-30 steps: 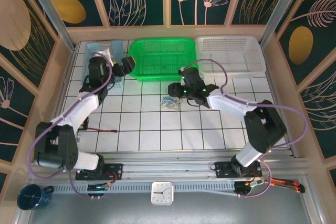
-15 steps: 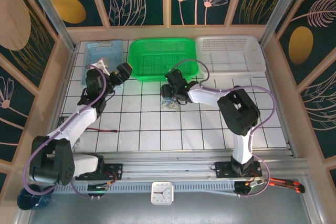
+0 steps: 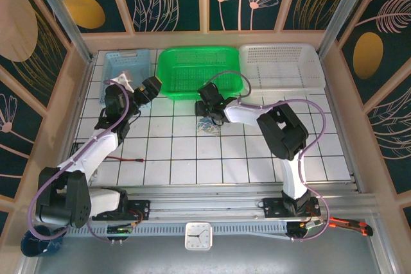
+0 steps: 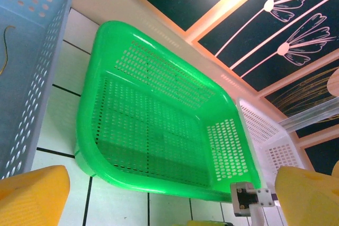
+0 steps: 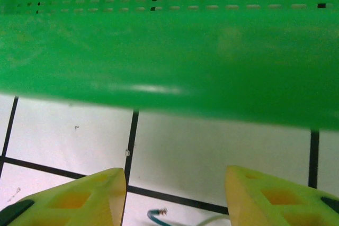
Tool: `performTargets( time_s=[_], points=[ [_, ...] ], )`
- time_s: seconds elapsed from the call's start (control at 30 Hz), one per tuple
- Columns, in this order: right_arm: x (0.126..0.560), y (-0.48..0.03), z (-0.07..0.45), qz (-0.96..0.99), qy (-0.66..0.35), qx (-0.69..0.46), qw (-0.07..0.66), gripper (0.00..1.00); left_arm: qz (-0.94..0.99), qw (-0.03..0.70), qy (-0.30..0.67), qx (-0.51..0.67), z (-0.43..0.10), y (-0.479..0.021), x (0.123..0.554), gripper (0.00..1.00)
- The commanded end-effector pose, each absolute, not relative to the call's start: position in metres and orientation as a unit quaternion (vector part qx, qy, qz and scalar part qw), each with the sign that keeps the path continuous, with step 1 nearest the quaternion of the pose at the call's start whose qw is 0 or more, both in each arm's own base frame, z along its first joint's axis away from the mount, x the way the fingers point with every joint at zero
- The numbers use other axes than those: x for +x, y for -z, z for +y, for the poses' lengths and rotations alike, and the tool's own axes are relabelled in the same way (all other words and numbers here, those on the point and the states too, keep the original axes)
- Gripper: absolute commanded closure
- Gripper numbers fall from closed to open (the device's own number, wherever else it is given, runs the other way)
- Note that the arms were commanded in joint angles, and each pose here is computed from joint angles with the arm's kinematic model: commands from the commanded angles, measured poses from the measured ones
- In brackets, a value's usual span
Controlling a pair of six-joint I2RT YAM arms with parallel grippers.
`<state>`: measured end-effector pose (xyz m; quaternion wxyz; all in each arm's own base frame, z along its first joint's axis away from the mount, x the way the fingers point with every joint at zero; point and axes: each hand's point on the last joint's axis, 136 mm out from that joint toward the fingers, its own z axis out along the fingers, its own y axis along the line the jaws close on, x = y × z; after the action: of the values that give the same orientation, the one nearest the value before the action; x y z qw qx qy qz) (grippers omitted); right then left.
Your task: Untangle the cables
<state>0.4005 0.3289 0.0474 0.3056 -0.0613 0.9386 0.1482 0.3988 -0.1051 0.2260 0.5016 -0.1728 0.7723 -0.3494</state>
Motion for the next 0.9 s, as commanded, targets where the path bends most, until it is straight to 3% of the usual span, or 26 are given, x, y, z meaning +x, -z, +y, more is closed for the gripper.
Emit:
performTargets(
  time_s=[0.0,0.03,0.17,0.5,0.87],
  points=[
    [0.409,-0.046,0.335,0.936,-0.153,-0.049,0.314,0.52,0.763,0.506,0.367,-0.166,-0.108,-0.231,0.396,0.01],
    [0.409,-0.045,0.335,0.936,-0.152,-0.050,0.314,0.57,0.763,0.506,0.367,-0.166,-0.108,-0.231,0.396,0.01],
    [0.407,-0.053,0.335,0.931,-0.164,-0.055,0.321,1.00,0.764,0.506,0.366,-0.164,-0.108,-0.230,0.395,0.01],
    [0.390,-0.136,0.326,0.896,-0.222,-0.062,0.379,1.00,0.775,0.499,0.361,-0.141,-0.113,-0.227,0.392,0.01],
    [0.374,-0.177,0.321,0.875,-0.271,-0.057,0.397,1.00,0.787,0.475,0.379,-0.108,-0.129,-0.212,0.380,0.01]
  ],
)
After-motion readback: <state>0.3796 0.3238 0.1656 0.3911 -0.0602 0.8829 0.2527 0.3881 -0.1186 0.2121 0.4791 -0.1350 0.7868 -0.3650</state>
